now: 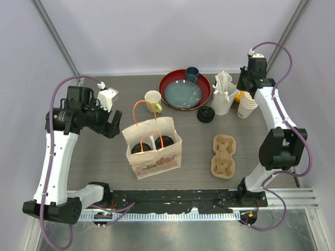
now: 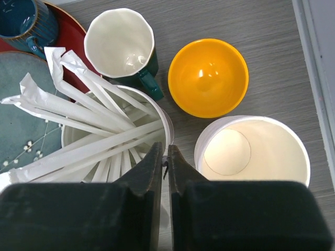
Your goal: Pack the takeout coffee
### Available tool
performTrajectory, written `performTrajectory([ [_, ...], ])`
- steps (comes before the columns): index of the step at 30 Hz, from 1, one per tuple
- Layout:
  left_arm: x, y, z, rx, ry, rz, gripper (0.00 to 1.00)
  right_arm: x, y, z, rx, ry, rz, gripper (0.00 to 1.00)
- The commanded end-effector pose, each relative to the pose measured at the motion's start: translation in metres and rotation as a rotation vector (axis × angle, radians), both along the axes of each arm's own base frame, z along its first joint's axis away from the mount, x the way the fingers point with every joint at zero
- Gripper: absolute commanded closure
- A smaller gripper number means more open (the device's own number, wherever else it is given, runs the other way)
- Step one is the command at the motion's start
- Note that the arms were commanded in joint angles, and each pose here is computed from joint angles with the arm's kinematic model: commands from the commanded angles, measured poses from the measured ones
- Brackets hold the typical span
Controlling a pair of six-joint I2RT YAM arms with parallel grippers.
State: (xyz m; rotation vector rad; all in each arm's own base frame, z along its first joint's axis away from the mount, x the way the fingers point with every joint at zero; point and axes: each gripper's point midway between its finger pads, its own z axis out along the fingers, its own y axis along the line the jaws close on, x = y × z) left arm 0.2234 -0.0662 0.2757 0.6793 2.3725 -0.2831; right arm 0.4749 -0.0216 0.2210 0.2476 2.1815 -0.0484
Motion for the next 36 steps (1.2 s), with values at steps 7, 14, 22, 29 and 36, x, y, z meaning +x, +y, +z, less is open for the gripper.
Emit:
performTrajectory([
  [7, -0.003, -0.001, 0.003, -0.012, -0.011, -0.018, 0.15, 0.001, -0.01, 0.08, -0.083, -0.194, 0.009, 0.99],
  [14, -0.007, -0.002, -0.004, -0.015, 0.004, -0.014, 0.15, -0.017, -0.008, 0.134, -0.104, -0.321, 0.016, 0.99],
  [22, -0.006, -0.003, -0.005, -0.023, 0.004, -0.016, 0.15, -0.057, 0.01, 0.21, -0.12, -0.503, 0.039, 0.99],
  [29, -0.007, -0.003, -0.005, -0.024, 0.005, -0.015, 0.15, -0.112, 0.064, 0.296, -0.067, -0.754, 0.2, 0.99],
  [36, -0.007, -0.003, -0.005, -0.024, 0.005, -0.015, 0.15, -0.182, 0.177, 0.336, 0.225, -0.901, 0.713, 0.99],
])
